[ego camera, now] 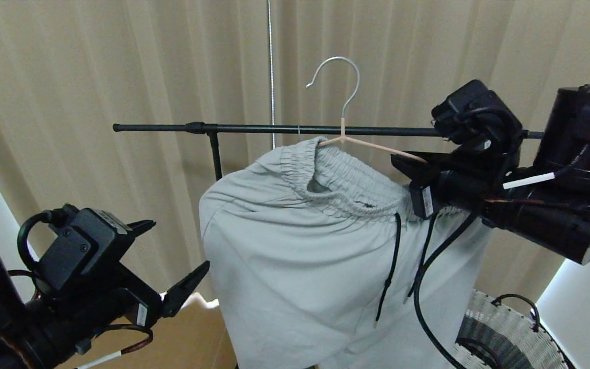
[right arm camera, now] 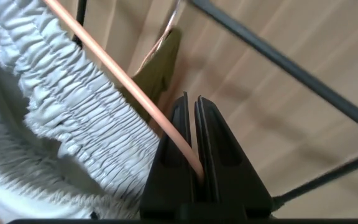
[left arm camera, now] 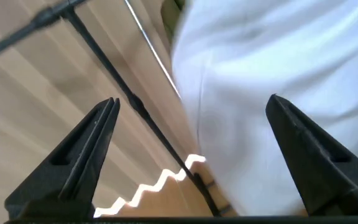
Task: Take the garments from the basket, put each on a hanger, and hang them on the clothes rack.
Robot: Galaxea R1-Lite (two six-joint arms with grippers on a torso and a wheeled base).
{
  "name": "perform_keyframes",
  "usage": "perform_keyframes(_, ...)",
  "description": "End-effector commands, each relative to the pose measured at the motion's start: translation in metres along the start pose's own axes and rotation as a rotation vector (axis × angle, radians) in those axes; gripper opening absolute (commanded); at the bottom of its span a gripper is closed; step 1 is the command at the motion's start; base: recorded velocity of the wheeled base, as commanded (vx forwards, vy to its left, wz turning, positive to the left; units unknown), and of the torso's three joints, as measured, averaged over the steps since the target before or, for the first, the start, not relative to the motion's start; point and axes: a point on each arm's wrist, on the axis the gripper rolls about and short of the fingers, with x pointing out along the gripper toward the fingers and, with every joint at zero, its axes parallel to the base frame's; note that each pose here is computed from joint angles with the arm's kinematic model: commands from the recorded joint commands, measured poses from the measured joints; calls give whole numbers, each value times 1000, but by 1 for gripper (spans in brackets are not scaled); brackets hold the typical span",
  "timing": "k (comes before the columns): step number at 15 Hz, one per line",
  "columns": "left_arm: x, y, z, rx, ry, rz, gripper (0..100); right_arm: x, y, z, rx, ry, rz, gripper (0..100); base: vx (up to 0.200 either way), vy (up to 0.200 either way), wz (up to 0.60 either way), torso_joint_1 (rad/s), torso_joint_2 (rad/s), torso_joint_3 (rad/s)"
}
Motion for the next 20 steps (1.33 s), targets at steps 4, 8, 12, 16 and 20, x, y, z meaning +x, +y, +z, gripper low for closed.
perform_keyframes(4, 14, -4, -6, 6, 40, -16, 0, -28, -8, 10, 12, -81, 60, 0, 0, 0, 0, 0, 0, 0)
perform_keyframes(8, 19, -5, -9, 7, 56, -19, 0, -35, -9, 10, 22, -93, 68, 0, 0, 0, 0, 0, 0, 0)
perform_keyframes(12, 11, 21, -22, -12, 93, 124, 0, -29, -22, 4, 33, -63, 10, 0, 0, 0, 0, 0, 0, 0)
perform_keyframes(16, 2, 40, -38, -37, 140, 242, 0, -27, -30, 1, 35, -49, -23, 0, 0, 0, 0, 0, 0, 0)
perform_keyframes(20, 3, 36, -35, -34, 113, 190, 0, -23, -29, 0, 33, -42, -22, 0, 0, 0, 0, 0, 0, 0)
